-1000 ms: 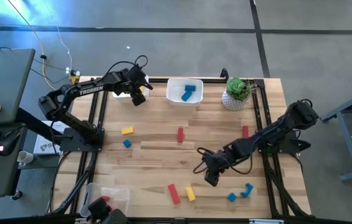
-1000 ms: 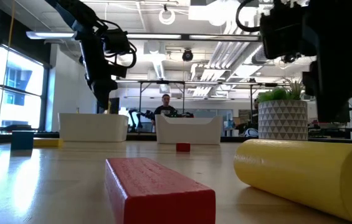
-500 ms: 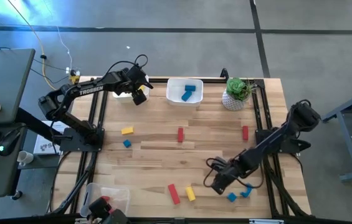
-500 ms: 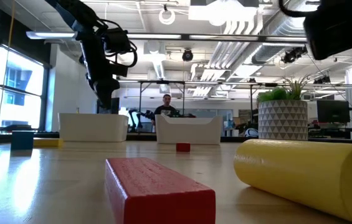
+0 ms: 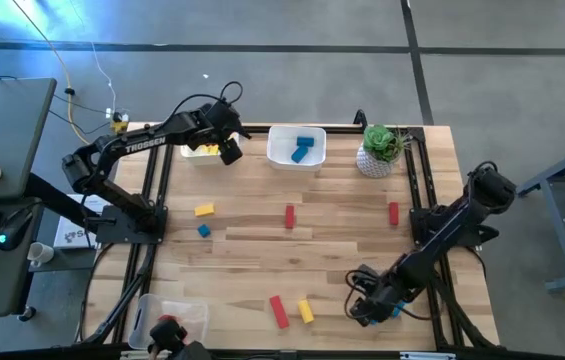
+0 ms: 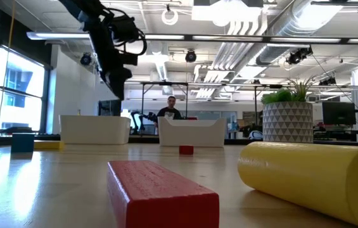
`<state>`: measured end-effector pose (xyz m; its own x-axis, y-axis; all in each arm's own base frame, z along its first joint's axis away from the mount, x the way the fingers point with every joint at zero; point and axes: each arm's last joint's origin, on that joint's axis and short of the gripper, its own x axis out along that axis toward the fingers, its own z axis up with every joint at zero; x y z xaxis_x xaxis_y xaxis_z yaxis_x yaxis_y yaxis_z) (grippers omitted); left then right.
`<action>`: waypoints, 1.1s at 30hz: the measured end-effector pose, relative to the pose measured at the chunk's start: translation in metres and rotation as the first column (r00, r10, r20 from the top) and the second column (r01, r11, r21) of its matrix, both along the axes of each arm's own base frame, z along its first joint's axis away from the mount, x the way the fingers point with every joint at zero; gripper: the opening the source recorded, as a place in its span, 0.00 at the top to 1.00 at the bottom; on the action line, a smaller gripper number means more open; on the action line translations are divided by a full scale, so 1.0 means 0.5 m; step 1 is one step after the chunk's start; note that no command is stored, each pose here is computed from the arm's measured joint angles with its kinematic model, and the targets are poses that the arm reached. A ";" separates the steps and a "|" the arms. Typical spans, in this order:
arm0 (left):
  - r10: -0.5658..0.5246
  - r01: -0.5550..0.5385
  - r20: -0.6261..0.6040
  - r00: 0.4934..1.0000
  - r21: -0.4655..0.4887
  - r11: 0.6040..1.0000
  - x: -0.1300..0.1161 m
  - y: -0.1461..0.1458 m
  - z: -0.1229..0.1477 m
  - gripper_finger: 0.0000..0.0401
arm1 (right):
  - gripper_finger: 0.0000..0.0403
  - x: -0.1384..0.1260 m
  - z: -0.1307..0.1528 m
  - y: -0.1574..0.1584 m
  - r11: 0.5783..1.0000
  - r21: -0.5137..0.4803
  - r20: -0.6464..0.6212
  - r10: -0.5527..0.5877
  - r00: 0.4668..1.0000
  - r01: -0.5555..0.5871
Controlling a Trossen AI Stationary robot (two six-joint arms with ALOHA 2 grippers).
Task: Sort & place blocks by color
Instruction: Put the blue block into the right white bin
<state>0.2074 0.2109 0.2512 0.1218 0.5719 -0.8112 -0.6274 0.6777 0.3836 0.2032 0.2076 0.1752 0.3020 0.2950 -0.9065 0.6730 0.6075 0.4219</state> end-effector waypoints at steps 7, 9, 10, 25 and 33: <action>0.000 -0.003 0.068 0.998 0.038 0.999 0.021 -0.002 0.038 0.45 | 0.50 -0.026 0.000 0.023 0.999 0.002 -0.008 -0.032 0.999 0.032; 0.018 -0.022 0.091 0.996 0.040 0.999 0.022 0.000 0.045 0.45 | 0.50 -0.033 0.000 0.028 0.999 0.000 -0.005 -0.032 0.999 0.032; 0.026 -0.030 0.105 0.994 0.039 0.999 0.023 0.000 0.047 0.45 | 0.50 -0.036 0.000 0.031 1.000 -0.001 -0.003 -0.031 1.000 0.031; 0.065 -0.068 0.143 0.988 0.019 0.997 0.024 0.000 0.047 0.45 | 0.50 -0.043 -0.057 0.064 0.999 -0.035 -0.052 0.013 0.999 -0.015; 0.066 -0.070 0.147 0.987 0.016 0.997 0.024 0.000 0.047 0.46 | 0.52 -0.041 -0.075 0.067 0.998 -0.063 -0.070 0.014 0.997 -0.018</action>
<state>0.2193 0.2107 0.2748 0.1983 0.5997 -0.7753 -0.7220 0.6243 0.2983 0.1829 0.2411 0.1377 0.2330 0.2408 -0.9422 0.6894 0.6424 0.3347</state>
